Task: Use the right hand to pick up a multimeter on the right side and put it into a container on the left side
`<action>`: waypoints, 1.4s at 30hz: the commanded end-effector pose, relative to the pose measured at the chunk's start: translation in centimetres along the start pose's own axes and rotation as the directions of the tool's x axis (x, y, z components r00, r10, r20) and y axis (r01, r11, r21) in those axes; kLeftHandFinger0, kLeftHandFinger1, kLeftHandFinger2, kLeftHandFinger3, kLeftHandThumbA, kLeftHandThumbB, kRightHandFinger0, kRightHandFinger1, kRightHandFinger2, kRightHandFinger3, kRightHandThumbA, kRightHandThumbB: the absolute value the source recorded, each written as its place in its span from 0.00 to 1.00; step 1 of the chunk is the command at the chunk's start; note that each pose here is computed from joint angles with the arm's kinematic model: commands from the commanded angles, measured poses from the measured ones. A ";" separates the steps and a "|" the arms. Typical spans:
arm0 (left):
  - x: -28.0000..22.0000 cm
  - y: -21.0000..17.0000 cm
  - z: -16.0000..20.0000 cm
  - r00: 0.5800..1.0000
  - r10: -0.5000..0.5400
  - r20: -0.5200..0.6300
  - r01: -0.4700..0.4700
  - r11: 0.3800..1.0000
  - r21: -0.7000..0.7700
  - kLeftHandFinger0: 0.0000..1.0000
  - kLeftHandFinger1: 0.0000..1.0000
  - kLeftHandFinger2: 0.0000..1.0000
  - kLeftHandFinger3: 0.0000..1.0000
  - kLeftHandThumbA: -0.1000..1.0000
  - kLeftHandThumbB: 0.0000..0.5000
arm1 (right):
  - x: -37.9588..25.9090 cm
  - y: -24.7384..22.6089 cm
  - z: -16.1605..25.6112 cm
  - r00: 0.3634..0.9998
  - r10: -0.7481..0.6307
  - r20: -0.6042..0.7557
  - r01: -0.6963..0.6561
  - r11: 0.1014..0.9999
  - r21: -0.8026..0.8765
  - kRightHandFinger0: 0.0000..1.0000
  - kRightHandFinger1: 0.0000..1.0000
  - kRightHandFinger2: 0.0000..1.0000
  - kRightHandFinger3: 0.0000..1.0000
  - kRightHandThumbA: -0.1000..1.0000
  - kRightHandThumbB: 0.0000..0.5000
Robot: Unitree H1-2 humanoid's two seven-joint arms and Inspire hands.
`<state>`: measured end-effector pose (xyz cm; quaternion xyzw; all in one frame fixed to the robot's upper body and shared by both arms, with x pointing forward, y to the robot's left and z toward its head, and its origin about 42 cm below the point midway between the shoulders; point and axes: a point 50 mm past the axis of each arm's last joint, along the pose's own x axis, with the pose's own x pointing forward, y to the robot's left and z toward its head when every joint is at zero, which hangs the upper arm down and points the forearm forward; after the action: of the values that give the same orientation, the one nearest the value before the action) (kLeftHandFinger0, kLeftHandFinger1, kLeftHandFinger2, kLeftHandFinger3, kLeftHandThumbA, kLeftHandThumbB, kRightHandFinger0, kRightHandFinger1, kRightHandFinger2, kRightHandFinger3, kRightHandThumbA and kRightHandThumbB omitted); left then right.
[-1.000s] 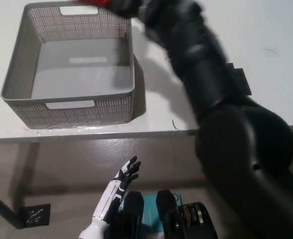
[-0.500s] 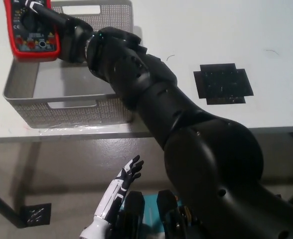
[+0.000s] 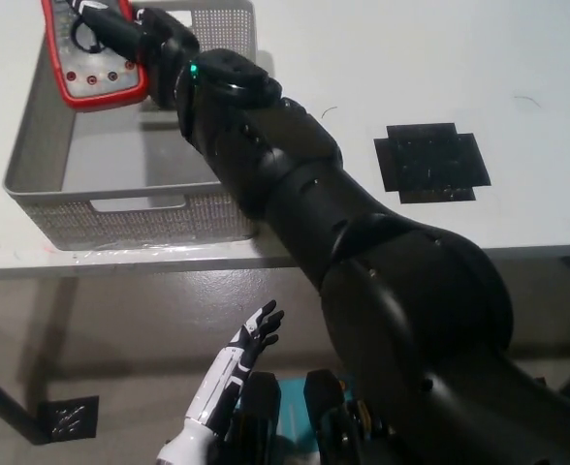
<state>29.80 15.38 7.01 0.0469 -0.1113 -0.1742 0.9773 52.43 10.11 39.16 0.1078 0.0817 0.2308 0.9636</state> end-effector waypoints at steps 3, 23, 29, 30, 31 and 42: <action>1.2 -0.1 1.4 0.996 -0.053 0.076 0.051 0.998 0.025 1.00 1.00 1.00 1.00 1.00 0.98 | -0.7 2.4 6.2 0.964 0.047 0.261 0.028 0.960 -0.279 0.60 0.29 0.73 0.56 0.00 0.34; 1.5 -0.2 2.0 0.996 -0.057 0.069 0.057 0.998 0.002 1.00 1.00 1.00 1.00 1.00 1.00 | -0.3 0.9 4.0 0.972 0.226 0.065 -0.155 0.825 -0.543 1.00 1.00 1.00 1.00 0.63 0.90; 1.7 -0.2 2.1 0.996 -0.060 0.073 0.060 0.998 0.005 1.00 1.00 1.00 1.00 1.00 1.00 | -0.2 -0.3 3.5 0.976 0.212 0.040 -0.153 0.808 -0.569 1.00 1.00 1.00 1.00 0.64 0.85; 1.7 -0.2 2.1 0.995 -0.061 0.074 0.060 0.998 0.005 1.00 1.00 1.00 1.00 1.00 1.00 | -0.2 -0.4 3.5 0.977 0.211 0.038 -0.152 0.806 -0.571 1.00 1.00 1.00 1.00 0.65 0.88; 1.7 -0.2 2.1 0.995 -0.060 0.075 0.060 0.998 0.004 1.00 1.00 1.00 1.00 1.00 1.00 | -0.2 -0.7 3.4 0.977 0.210 0.036 -0.152 0.806 -0.572 1.00 1.00 1.00 1.00 0.67 0.92; 1.5 -0.5 2.0 0.995 -0.068 0.072 0.068 0.998 0.005 1.00 1.00 1.00 1.00 1.00 1.00 | -0.2 -3.1 4.0 0.975 0.209 0.074 -0.145 0.853 -0.501 1.00 1.00 1.00 1.00 0.73 0.90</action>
<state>30.18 14.98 7.83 0.0500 -0.1168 -0.1960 0.9723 53.70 7.75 38.85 -0.1518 0.0000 0.3166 0.9363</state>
